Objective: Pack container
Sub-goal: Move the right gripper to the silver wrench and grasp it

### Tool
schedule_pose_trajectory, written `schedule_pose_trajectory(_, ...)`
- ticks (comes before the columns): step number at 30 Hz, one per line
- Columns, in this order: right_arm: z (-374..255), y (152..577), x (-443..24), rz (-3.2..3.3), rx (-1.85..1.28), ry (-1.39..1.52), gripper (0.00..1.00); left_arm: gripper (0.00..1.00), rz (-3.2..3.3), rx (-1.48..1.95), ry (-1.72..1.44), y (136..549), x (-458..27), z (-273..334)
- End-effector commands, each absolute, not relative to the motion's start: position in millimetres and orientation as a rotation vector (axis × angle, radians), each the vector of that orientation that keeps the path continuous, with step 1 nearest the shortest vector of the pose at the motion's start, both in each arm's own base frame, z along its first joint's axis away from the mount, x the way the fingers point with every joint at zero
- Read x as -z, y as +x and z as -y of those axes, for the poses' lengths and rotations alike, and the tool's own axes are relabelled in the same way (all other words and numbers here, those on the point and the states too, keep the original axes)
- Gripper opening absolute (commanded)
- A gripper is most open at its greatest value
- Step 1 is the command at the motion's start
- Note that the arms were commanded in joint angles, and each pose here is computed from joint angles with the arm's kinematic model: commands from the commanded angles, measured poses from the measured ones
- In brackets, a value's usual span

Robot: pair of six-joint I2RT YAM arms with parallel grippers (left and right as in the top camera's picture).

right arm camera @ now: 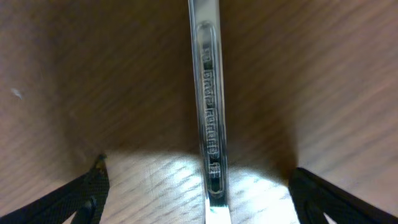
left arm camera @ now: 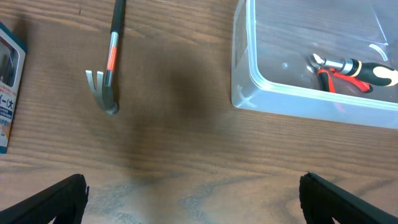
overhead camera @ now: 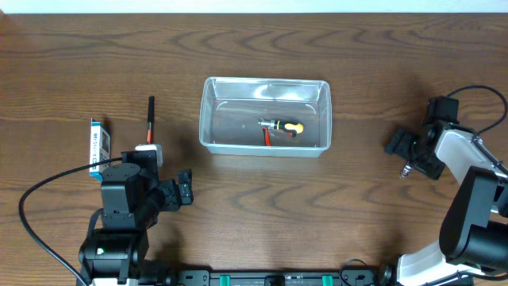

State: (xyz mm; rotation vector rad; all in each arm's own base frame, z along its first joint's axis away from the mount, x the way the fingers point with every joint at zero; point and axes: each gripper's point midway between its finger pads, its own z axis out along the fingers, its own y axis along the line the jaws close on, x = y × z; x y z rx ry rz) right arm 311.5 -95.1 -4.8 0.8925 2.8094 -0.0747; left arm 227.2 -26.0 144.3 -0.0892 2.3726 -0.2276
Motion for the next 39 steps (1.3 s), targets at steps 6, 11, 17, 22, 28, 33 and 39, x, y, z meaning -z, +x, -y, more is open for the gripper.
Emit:
schedule_pose_trajectory(6, 91.0, 301.0, 30.0, -2.893, 0.062, 0.877, 0.92, 0.98, -2.351, 0.221, -0.106, 229.8, -152.4, 23.6)
schedule_pose_trajectory(11, 90.9, 300.7, 30.3, -2.895, 0.061, 0.878, 0.75, 0.98, -2.351, 0.221, -0.106, 229.8, -152.5, 23.6)
schedule_pose_trajectory(17, 90.9, 300.8, 30.5, -2.894, 0.061, 0.878, 0.54, 0.98, -2.351, 0.221, -0.106, 229.8, -152.5, 23.6)
schedule_pose_trajectory(22, 90.8, 300.5, 30.4, -2.896, 0.061, 0.878, 0.4, 0.98, -2.351, 0.221, -0.106, 229.8, -152.4, 23.6)
schedule_pose_trajectory(28, 90.5, 299.2, 30.5, -2.901, 0.062, 0.879, 0.26, 0.98, -2.351, 0.221, -0.106, 229.8, -152.5, 23.6)
schedule_pose_trajectory(33, 90.3, 298.9, 30.6, -2.902, 0.061, 0.88, 0.13, 0.98, -2.351, 0.22, -0.106, 229.8, -152.5, 23.5)
schedule_pose_trajectory(39, 88.4, 299.4, 30.7, -2.903, 0.044, 0.879, 0.04, 0.98, -2.351, 0.22, -0.106, 229.8, -152.5, 23.5)
